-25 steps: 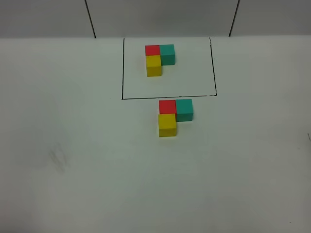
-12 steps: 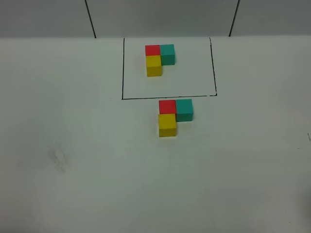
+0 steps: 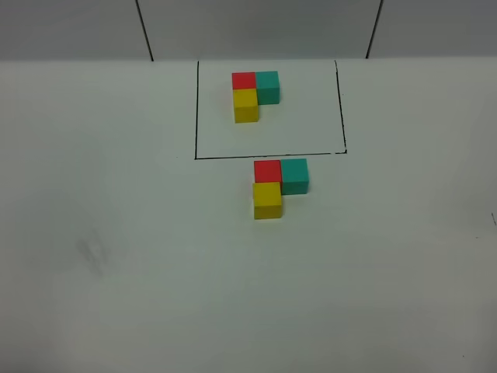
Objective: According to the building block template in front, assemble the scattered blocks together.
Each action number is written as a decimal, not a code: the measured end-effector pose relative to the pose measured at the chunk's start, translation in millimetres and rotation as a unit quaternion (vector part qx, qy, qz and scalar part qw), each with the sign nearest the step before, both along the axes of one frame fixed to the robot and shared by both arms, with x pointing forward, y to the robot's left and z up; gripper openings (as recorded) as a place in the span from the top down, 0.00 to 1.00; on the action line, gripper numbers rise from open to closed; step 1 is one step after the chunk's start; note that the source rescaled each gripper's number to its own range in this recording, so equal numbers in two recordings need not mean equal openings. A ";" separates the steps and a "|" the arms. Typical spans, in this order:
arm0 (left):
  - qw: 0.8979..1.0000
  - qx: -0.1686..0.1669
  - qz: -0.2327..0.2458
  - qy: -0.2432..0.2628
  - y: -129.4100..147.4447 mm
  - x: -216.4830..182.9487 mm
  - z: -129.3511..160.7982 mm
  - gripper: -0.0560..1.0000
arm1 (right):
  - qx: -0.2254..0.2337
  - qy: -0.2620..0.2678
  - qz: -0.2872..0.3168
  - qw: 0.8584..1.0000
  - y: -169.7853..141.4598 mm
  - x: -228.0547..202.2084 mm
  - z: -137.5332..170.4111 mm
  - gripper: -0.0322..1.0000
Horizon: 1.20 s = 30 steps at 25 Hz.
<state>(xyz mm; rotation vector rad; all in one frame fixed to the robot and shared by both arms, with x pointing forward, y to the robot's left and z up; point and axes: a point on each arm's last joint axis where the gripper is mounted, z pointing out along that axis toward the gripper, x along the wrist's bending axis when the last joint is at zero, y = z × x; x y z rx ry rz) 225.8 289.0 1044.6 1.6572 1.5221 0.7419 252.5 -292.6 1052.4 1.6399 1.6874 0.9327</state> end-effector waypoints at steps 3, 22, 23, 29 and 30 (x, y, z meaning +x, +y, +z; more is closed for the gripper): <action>1.000 0.000 0.000 0.000 0.0 0.0 0.0 0.30 | 0.001 -0.053 0.002 0.999 -0.1 -15.7 0.6 0.20; 1.000 0.000 0.000 0.000 0.0 0.0 0.0 0.30 | 0.006 -0.066 0.029 0.997 -0.4 -20.6 -0.1 0.28; 1.000 0.000 0.000 0.000 0.0 0.0 0.0 0.30 | 0.006 -0.067 0.029 0.997 -0.5 -20.6 -0.1 0.28; 1.000 0.000 0.000 0.000 0.0 0.0 0.0 0.30 | 0.006 -0.067 0.029 0.997 -0.5 -20.6 -0.1 0.28; 1.000 0.000 0.000 0.000 0.0 0.0 0.0 0.30 | 0.006 -0.067 0.029 0.997 -0.5 -20.6 -0.1 0.28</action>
